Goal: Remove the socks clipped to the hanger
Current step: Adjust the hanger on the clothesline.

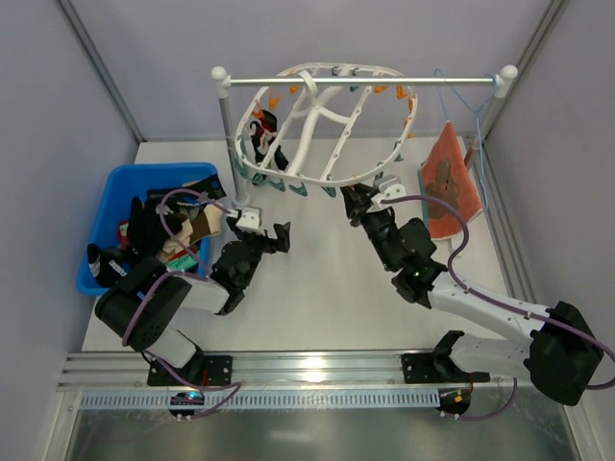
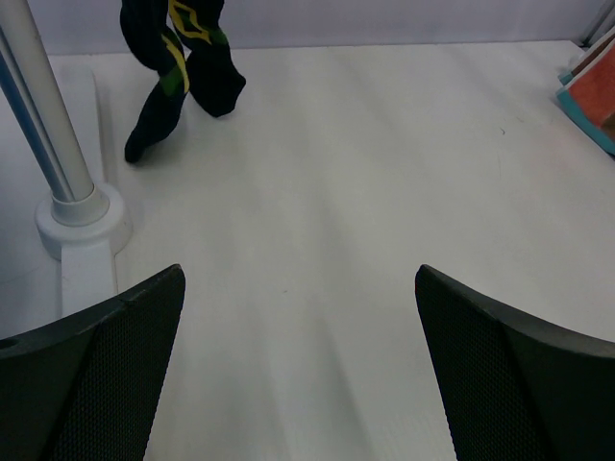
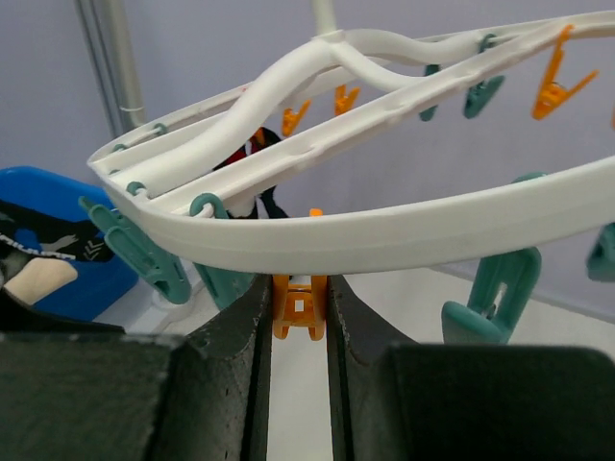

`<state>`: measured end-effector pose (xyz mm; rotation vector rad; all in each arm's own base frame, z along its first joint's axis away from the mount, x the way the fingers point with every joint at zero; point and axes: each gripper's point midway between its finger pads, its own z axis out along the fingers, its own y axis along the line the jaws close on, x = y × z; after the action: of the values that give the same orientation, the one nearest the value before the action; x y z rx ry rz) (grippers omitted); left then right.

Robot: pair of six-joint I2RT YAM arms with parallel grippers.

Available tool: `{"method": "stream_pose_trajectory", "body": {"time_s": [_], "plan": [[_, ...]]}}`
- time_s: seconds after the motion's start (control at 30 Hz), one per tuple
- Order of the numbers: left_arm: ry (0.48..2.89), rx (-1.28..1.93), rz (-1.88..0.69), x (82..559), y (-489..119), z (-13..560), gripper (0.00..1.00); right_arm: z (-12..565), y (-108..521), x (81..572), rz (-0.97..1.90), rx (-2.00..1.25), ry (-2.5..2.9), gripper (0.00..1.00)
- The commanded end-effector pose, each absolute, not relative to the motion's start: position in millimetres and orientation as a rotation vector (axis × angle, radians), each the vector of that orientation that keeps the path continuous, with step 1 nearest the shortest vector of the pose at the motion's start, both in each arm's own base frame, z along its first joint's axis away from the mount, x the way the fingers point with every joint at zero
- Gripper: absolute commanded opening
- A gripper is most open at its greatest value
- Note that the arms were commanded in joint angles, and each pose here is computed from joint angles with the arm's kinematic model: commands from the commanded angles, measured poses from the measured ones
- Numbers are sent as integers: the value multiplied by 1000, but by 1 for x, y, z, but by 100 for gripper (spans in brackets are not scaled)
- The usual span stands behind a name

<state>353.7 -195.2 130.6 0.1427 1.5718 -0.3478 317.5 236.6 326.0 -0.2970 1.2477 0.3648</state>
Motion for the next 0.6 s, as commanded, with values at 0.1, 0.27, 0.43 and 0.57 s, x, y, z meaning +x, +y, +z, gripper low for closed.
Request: {"method": "stream_pose_trajectory", "body": {"time_s": [0.1,0.27,0.43,0.57], "plan": [[1494,115,-367,356,-194,151,100,335,186,338,262,-164,1251,4],[1486,110,-365,353,-191,154,100,338,154,355,187,-82,1259,4],[1461,100,-350,347,-183,161,100,349,129,368,130,-24,1247,4],[1458,95,-318,344,-175,161,100,356,103,378,73,37,1237,4]]}}
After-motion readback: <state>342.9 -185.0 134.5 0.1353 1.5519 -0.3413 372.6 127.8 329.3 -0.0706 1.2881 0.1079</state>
